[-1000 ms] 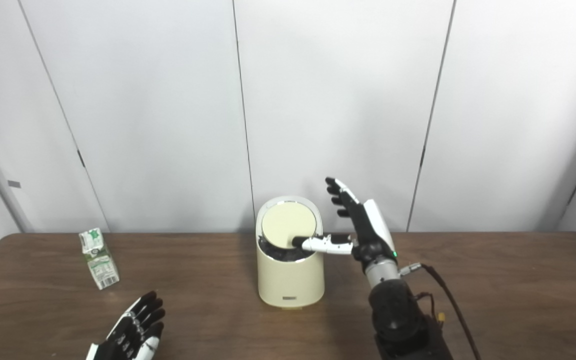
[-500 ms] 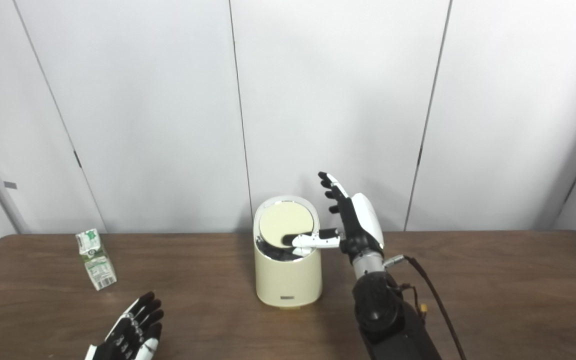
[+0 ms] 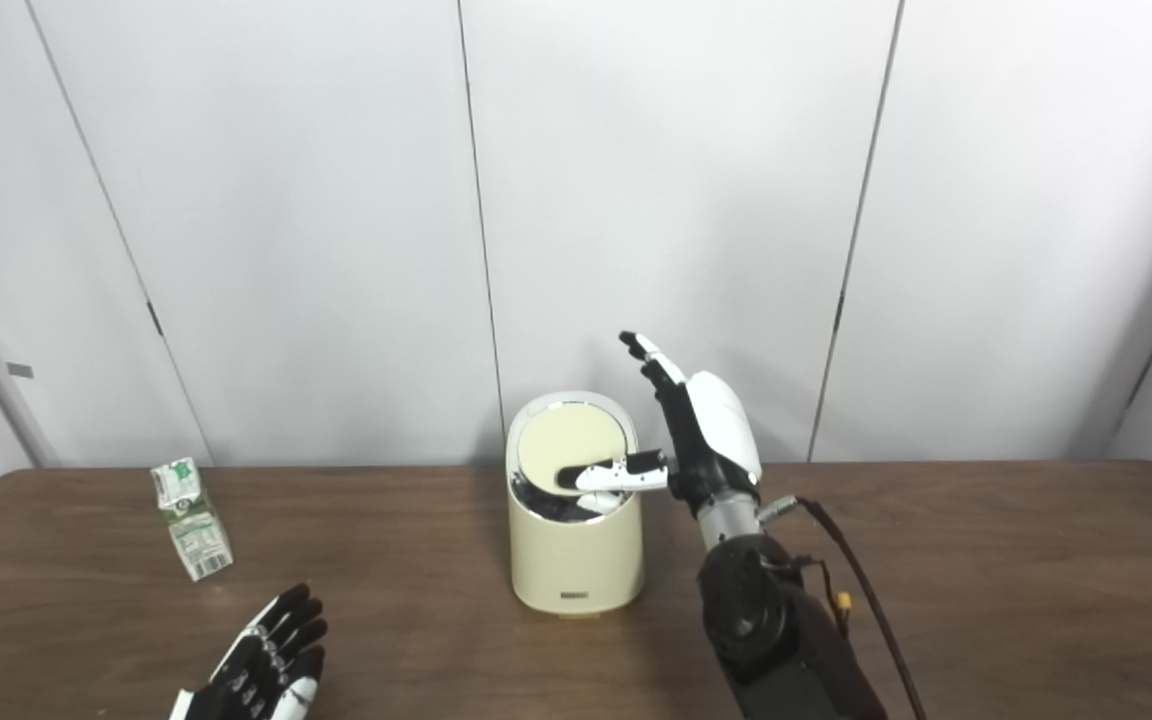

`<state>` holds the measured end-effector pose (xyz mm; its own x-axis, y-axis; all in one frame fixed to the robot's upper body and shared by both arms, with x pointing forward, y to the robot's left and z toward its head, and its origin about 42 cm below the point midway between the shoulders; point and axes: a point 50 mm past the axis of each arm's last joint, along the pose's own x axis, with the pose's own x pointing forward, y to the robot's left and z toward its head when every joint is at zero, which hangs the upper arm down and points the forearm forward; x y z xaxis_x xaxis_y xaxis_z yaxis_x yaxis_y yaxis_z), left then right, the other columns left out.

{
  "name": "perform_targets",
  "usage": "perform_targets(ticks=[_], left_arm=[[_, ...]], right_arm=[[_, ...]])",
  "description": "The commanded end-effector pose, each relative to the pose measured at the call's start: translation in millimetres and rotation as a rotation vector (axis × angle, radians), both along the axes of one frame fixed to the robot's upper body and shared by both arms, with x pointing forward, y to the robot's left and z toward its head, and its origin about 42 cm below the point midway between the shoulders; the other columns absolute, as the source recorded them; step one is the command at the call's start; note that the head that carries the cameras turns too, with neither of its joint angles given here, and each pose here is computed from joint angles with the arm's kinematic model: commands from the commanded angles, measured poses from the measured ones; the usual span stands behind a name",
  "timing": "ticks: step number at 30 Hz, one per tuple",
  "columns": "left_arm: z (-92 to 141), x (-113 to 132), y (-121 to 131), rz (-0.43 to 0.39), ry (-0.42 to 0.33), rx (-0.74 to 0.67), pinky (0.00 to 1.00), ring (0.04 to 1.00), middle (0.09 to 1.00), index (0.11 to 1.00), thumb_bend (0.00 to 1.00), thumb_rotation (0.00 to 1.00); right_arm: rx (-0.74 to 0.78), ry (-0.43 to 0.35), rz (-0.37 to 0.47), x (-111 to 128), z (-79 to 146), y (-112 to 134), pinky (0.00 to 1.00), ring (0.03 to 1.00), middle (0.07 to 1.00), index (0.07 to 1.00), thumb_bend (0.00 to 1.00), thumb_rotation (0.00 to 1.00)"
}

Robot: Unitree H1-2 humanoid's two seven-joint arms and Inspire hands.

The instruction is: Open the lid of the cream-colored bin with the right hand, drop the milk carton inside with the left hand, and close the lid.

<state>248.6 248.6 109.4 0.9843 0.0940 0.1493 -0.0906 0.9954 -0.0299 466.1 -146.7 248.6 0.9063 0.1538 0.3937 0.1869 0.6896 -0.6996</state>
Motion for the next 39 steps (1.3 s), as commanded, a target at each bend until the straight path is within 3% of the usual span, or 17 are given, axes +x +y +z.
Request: perform_targets(ticks=[1, 6, 11, 18, 23, 26, 31, 39], left_arm=[[-24, -19, -6, 0.003, 0.077, -0.022, 0.86, 0.864, 0.878, 0.903, 0.29, 0.25], [-23, -19, -7, 0.003, 0.077, -0.028, 0.86, 0.863, 0.877, 0.903, 0.3, 0.25], [-23, -18, -8, 0.003, 0.072, -0.021, 0.85, 0.856, 0.872, 0.895, 0.29, 0.25], [-25, -18, -9, 0.001, 0.074, -0.012, 0.84, 0.851, 0.866, 0.891, 0.3, 0.31], [-27, -17, -10, -0.006, 0.075, -0.017, 0.85, 0.855, 0.865, 0.889, 0.31, 0.29], [-26, -17, -11, -0.013, 0.074, -0.012, 0.84, 0.853, 0.865, 0.889, 0.31, 0.3], [-27, -15, -10, -0.013, 0.077, -0.025, 0.83, 0.848, 0.864, 0.883, 0.31, 0.34], [-26, -17, -8, -0.01, 0.068, -0.023, 0.85, 0.842, 0.856, 0.878, 0.3, 0.46]], right_arm=[[-0.102, -0.085, 0.019, 4, 23, 4, 0.81, 0.875, 0.896, 0.906, 0.89, 0.19], [-0.246, -0.122, 0.022, 3, 25, 1, 0.84, 0.898, 0.914, 0.929, 0.98, 0.1], [-0.239, -0.118, 0.028, 3, 24, -1, 0.83, 0.893, 0.914, 0.929, 0.99, 0.09], [0.174, -0.015, 0.039, 0, 33, -12, 0.75, 0.849, 0.892, 0.893, 0.89, 0.28], [0.498, 0.113, 0.052, -12, 34, -32, 0.75, 0.847, 0.879, 0.886, 0.72, 0.46], [0.588, 0.151, 0.069, -24, 28, -43, 0.72, 0.851, 0.887, 0.891, 0.65, 0.48], [0.705, 0.198, 0.094, -46, 11, -52, 0.77, 0.873, 0.906, 0.9, 0.58, 0.43], [0.699, 0.251, 0.098, -98, -32, -60, 0.78, 0.865, 0.896, 0.887, 0.56, 0.48]])
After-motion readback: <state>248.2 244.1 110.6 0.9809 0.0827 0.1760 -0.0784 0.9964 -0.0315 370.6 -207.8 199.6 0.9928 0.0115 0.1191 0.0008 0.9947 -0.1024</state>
